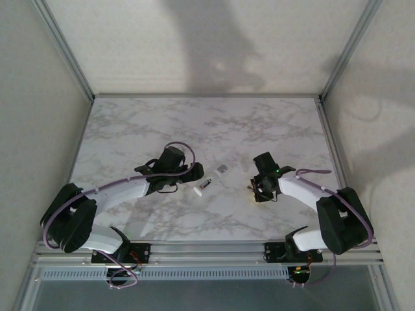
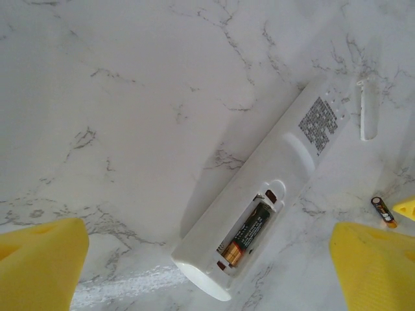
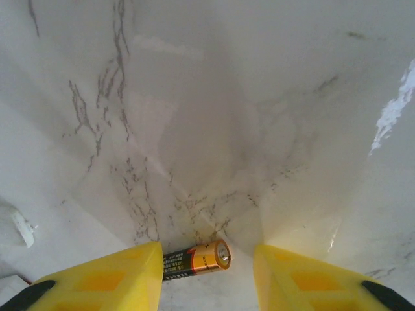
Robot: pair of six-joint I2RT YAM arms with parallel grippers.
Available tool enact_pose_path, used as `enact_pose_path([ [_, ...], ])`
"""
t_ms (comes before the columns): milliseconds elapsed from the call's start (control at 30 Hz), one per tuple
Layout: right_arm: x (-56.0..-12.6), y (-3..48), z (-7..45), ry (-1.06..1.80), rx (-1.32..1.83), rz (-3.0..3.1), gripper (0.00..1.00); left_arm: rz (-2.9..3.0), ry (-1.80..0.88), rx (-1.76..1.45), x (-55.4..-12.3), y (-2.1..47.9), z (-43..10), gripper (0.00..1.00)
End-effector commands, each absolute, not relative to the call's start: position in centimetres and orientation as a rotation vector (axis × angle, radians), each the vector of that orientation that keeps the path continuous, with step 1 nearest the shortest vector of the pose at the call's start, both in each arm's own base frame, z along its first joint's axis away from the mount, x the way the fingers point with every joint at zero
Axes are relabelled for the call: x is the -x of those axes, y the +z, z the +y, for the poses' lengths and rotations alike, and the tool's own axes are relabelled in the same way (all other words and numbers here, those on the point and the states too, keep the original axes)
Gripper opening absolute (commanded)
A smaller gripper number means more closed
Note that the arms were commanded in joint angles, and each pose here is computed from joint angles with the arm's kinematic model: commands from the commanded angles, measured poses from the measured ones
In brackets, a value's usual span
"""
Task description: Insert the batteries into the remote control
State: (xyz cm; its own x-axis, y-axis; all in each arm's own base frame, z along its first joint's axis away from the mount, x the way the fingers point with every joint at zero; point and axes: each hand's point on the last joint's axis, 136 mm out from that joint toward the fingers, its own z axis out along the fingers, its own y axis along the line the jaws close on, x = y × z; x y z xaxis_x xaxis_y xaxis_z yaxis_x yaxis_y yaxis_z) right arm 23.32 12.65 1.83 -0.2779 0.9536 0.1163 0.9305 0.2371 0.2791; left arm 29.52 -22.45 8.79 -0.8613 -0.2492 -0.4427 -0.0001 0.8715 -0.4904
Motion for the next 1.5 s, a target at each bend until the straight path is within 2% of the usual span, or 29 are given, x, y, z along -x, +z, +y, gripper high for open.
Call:
enact_pose_path([
  [0,-24.2,1.6,12.6,0.443,-1.878,2.381,0.42,2.535,-0.647,0.173,-29.3,9.0,-21.7,0.96],
  [300,-25.1,0.7,13.2,0.454,-1.868,2.429,0.39,2.539,-0.64,0.184,-29.3,8.8,-21.4,0.96],
  [500,-25.3,0.6,13.4,0.448,-1.85,2.468,0.25,2.541,-0.637,0.191,-29.2,8.7,-21.3,0.96],
  [600,-25.5,1.0,13.8,0.459,-1.822,2.502,0.32,2.541,-0.637,0.196,-29.2,8.5,-21.2,0.96],
  [833,-25.6,3.2,13.6,0.44,-1.765,2.522,0.39,2.543,-0.637,0.198,-29.2,8.4,-21.1,0.96],
  [900,-25.4,3.9,13.8,0.458,-1.75,2.526,0.45,2.542,-0.637,0.198,-29.2,8.4,-21.1,0.96],
  [1167,-23.4,5.3,15.5,0.494,-1.75,2.514,0.52,2.546,-0.643,0.199,-29.2,8.1,-21.2,0.96],
  [1300,-22.4,4.6,16.8,0.508,-1.781,2.519,0.54,2.551,-0.644,0.193,-29.2,8.0,-21.2,0.96],
  [1367,-22.0,4.0,17.2,0.515,-1.809,2.506,0.59,2.553,-0.644,0.193,-29.1,7.9,-21.2,0.96],
  [1467,-21.7,3.1,17.1,0.516,-1.846,2.478,0.58,2.556,-0.641,0.191,-29.0,7.9,-21.1,0.96],
])
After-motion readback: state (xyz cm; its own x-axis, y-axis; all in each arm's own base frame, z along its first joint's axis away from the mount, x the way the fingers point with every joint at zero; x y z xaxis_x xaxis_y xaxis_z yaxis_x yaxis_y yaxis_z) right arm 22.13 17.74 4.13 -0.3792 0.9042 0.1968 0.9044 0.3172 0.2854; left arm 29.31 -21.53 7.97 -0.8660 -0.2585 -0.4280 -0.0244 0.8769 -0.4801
